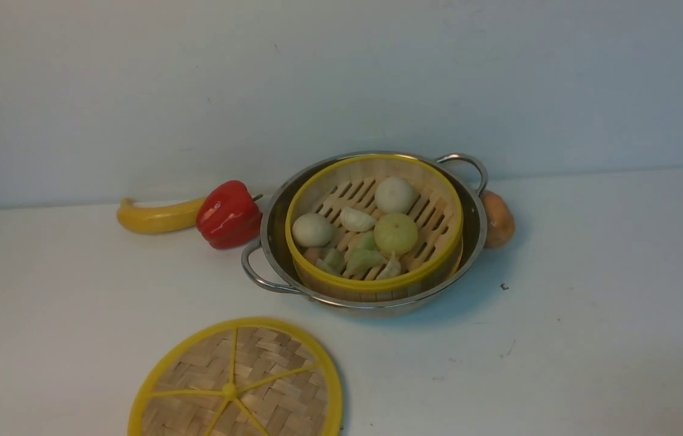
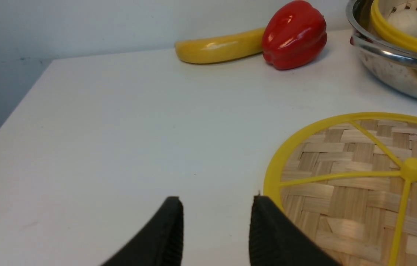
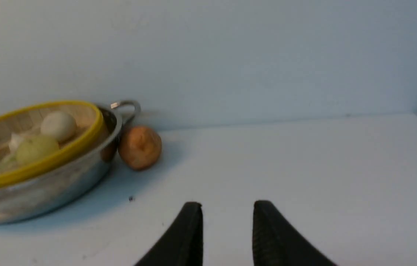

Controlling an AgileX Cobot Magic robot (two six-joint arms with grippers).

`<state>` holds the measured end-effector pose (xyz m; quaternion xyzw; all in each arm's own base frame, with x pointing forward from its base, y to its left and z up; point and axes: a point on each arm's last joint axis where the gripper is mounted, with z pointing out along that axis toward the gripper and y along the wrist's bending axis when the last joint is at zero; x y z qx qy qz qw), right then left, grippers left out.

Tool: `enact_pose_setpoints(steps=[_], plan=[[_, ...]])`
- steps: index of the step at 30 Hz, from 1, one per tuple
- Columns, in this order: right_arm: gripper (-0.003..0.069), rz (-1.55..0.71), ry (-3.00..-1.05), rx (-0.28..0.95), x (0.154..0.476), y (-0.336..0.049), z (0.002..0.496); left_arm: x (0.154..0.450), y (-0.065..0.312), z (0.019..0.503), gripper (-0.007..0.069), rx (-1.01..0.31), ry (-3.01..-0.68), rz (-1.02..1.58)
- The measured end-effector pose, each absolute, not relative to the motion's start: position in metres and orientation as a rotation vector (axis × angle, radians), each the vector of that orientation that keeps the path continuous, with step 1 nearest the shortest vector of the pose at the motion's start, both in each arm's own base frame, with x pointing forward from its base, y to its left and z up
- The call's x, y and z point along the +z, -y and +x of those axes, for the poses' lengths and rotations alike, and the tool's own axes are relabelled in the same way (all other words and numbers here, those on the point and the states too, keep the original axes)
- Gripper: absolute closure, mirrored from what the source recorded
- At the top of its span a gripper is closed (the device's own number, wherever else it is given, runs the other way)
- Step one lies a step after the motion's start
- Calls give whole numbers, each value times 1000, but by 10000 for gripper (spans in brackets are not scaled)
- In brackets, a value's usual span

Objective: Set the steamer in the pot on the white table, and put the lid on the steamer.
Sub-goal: 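Grasp the bamboo steamer lid lying on the table by its centre knob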

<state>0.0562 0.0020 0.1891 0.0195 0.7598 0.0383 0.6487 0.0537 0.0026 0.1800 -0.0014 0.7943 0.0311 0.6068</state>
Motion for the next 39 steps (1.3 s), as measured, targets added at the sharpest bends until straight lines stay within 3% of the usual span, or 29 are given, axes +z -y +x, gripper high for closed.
enact_pose_setpoints(steps=[39], plan=[[417, 18, -1740, 50, 188, -1, 56, 180, -3, 54, 380, 72, -1836, -3]])
